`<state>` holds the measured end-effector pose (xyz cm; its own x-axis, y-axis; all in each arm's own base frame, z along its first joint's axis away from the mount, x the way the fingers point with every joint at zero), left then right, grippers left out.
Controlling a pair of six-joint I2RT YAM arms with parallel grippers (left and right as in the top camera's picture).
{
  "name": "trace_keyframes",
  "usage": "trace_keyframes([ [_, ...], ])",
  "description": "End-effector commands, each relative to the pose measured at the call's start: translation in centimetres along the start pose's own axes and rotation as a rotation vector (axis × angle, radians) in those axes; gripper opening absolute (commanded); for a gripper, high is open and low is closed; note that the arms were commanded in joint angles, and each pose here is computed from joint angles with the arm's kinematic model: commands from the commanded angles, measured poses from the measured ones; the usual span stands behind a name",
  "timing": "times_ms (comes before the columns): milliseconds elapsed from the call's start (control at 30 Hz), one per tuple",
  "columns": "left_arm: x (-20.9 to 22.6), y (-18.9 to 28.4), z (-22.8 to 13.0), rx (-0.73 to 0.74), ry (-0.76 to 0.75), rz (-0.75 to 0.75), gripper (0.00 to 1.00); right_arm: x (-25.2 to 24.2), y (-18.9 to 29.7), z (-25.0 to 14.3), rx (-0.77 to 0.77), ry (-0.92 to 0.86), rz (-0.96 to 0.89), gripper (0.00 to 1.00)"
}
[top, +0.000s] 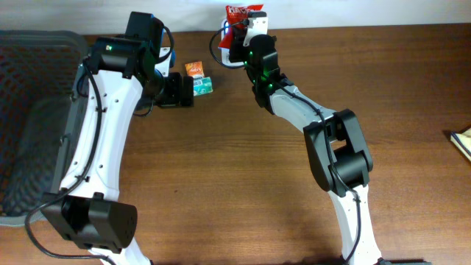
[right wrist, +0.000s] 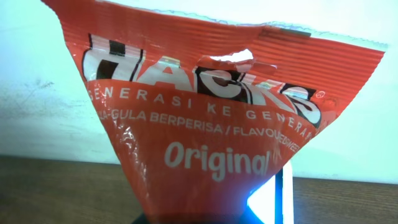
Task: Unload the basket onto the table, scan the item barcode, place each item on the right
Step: 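Carry the red bag to the right edge and drop it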
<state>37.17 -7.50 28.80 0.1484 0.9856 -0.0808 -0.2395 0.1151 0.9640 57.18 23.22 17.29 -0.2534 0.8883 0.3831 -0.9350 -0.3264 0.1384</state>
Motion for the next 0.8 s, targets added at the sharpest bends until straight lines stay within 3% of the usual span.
trace_keyframes([
  [0,-0.1,0.1,0.0,-0.004,-0.003,-0.003,0.99,0.3,-0.2,1.1,-0.040,0.011,0.013,0.18],
  [100,-0.1,0.1,0.0,-0.004,-0.003,-0.003,0.99,-0.4,0.3,3.9,-0.107,0.004,0.011,0.17],
  [200,-0.1,0.1,0.0,-0.004,-0.003,-0.003,0.99,-3.4,2.4,9.8,-0.137,-0.003,-0.071,0.16],
  [300,-0.1,0.1,0.0,-0.004,-0.003,-0.003,0.99,-12.9,7.5,14.4,-0.008,-0.030,-0.419,0.12],
  [500,-0.1,0.1,0.0,-0.004,-0.003,-0.003,0.99,-31.9,21.8,13.7,0.326,-0.150,-1.107,0.13],
  [600,-0.1,0.1,0.0,-0.004,-0.003,-0.003,0.99,-39.1,29.6,13.1,0.398,-0.279,-1.303,0.13],
  [767,-0.1,0.1,0.0,-0.004,-0.003,-0.003,0.99,-43.9,35.6,11.3,0.414,-0.438,-1.345,0.21],
])
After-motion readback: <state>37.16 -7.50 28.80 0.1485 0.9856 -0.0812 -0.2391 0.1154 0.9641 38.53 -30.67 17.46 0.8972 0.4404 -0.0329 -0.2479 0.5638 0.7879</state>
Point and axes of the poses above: each gripper's point midway between its finger pads, its own y axis back along the fingers, its own x axis along the line the jaws close on, z = x × y, the point moved 7 cm from there along y, back along the fingers, and after that the axes turned 7 degrees about -y, right-handed, at the moved point
